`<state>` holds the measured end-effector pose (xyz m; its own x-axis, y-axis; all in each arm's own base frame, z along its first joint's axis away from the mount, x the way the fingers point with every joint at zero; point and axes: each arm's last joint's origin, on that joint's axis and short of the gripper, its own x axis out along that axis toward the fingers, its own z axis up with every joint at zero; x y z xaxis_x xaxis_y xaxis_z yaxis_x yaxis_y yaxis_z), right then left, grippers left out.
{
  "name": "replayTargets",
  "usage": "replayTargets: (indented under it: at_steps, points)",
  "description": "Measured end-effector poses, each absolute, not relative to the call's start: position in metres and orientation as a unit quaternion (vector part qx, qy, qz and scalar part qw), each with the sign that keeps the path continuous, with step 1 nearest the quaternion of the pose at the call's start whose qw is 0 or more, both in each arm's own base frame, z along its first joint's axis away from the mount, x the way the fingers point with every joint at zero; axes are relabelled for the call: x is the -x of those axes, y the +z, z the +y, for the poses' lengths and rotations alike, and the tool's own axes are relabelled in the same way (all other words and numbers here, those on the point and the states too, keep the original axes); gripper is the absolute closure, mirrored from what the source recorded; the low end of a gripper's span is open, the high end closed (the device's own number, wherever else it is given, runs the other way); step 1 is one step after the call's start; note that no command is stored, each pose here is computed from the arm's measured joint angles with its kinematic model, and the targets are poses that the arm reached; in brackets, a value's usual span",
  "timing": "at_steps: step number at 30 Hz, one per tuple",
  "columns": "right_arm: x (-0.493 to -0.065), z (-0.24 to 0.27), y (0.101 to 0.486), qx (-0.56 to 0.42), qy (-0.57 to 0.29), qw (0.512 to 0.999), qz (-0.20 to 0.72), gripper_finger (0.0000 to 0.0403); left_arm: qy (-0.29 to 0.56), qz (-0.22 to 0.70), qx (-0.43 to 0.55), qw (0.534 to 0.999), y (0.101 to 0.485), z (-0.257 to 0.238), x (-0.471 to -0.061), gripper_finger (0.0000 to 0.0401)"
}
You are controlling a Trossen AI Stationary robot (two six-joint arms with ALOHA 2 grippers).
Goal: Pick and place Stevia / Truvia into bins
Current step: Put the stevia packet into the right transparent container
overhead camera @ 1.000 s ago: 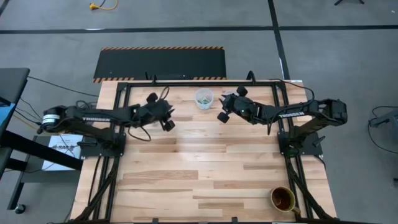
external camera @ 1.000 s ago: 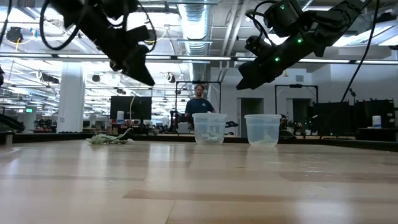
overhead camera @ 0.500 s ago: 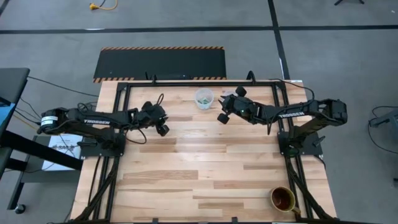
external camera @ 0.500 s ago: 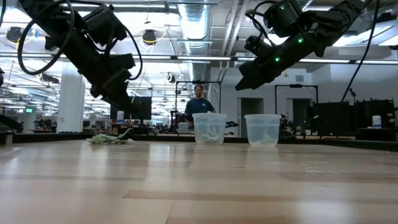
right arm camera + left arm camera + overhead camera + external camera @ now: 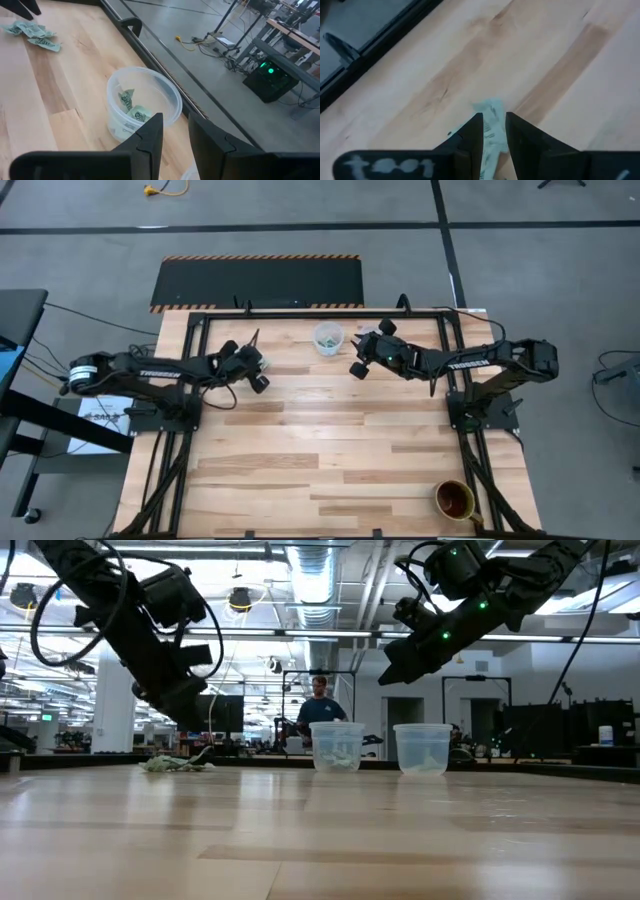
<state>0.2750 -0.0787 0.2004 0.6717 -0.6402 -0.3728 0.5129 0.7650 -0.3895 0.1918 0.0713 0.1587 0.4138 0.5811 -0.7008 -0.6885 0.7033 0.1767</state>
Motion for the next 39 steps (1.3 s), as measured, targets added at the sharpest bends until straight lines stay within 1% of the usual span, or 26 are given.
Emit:
replayTargets:
  at_steps: [7,17,22,24,26,31,32,39]
  points:
    - [-0.275,-0.079,0.200,0.127,-0.319,0.905,0.250,0.0316,0.389,0.411,0.073,0.821,0.141,0.079,-0.199,0.0317]
    - [-0.275,-0.079,0.200,0.127,-0.319,0.905,0.250,0.0316,0.391,0.447,0.083,0.800,0.120,0.086,-0.202,0.0293]
    - [-0.275,-0.079,0.201,0.127,-0.319,0.905,0.250,0.0316,0.384,0.452,0.089,0.800,0.116,0.087,-0.203,0.0291]
    - [-0.275,-0.079,0.200,0.127,-0.319,0.905,0.250,0.0316,0.377,0.452,0.094,0.803,0.116,0.087,-0.204,0.0299]
    - [-0.275,-0.079,0.200,0.127,-0.319,0.905,0.250,0.0316,0.374,0.449,0.096,0.806,0.116,0.087,-0.205,0.0317]
    - [-0.275,-0.079,0.201,0.127,-0.319,0.905,0.250,0.0316,0.372,0.445,0.098,0.809,0.116,0.087,-0.206,0.0386]
    - [-0.275,-0.079,0.201,0.127,-0.319,0.905,0.250,0.0316,0.372,0.443,0.098,0.810,0.117,0.087,-0.206,0.0391]
    - [-0.275,-0.079,0.201,0.127,-0.319,0.905,0.250,0.0316,0.363,0.426,0.093,0.824,0.119,0.086,-0.210,0.0398]
